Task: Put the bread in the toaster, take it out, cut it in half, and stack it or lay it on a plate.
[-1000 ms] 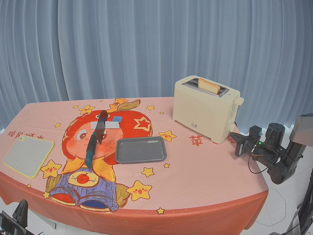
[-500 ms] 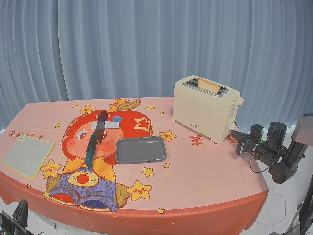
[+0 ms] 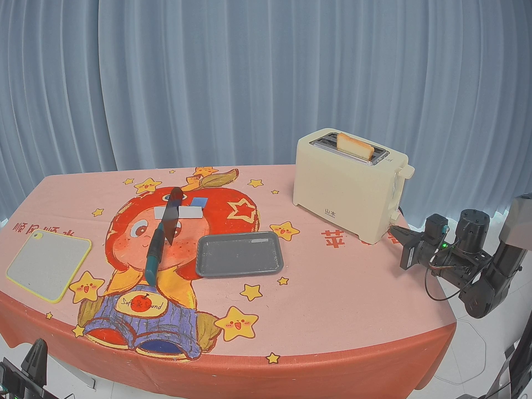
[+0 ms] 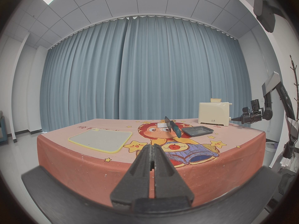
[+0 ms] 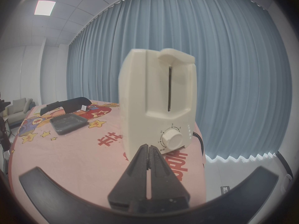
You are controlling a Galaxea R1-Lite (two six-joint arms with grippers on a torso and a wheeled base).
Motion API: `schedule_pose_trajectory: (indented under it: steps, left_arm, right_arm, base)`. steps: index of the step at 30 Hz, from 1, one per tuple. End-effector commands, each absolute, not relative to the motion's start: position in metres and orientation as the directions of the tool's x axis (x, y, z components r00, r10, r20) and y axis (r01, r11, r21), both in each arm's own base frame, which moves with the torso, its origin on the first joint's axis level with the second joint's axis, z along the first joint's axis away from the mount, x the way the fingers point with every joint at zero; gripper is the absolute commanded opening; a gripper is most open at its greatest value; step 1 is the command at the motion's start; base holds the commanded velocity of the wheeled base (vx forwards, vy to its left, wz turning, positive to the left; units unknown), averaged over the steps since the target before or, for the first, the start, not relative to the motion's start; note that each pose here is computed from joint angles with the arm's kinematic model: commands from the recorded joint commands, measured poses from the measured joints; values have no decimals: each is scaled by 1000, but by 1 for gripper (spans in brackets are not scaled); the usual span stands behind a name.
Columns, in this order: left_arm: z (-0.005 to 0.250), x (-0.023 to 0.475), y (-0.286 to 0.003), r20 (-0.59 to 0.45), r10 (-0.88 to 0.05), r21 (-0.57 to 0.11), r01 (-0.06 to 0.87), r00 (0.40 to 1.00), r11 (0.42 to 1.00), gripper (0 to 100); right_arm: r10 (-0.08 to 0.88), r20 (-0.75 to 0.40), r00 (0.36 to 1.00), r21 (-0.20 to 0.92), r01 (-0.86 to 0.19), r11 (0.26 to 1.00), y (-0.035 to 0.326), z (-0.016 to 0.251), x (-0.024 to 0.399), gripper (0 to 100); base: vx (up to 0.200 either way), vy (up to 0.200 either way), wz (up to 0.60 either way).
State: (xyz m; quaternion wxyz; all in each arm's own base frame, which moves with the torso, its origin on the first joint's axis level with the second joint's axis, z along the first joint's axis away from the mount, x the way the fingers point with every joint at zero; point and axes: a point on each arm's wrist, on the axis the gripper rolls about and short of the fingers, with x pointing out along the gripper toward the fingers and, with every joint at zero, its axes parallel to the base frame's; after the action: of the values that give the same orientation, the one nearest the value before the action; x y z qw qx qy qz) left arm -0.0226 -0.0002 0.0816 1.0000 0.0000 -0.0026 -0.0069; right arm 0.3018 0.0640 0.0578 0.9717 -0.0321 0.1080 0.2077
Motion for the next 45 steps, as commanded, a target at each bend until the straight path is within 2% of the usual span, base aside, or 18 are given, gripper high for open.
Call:
schedule_pose_trajectory:
  steps: [1,15,29,33,42,45]
  left_arm:
    - [77,-21,0,-12,-14,0,14,1000,1000,0]
    - [77,-21,0,-12,-14,0,14,1000,1000,0]
    - [77,-21,0,-12,-14,0,14,1000,1000,0]
    - [77,-21,0,-12,-14,0,14,1000,1000,0]
    - [77,-21,0,-12,-14,0,14,1000,1000,0]
    - [77,-21,0,-12,-14,0,14,1000,1000,0]
  right_arm:
    - [408,-164,898,-31,-418,908,64,81,289,0]
    - [419,64,906,-81,-414,907,58,151,259,0]
    - [383,211,899,-82,-374,924,44,200,248,0]
    - [385,214,898,-55,-382,922,44,200,254,0]
    - [385,147,911,-34,-385,922,49,176,284,0]
    - [381,150,912,-34,-380,924,50,175,292,0]
  base:
    - [0,0,0]
    - [0,0,0]
    - [0,0,0]
    - [0,0,0]
    - [0,0,0]
    - [0,0,0]
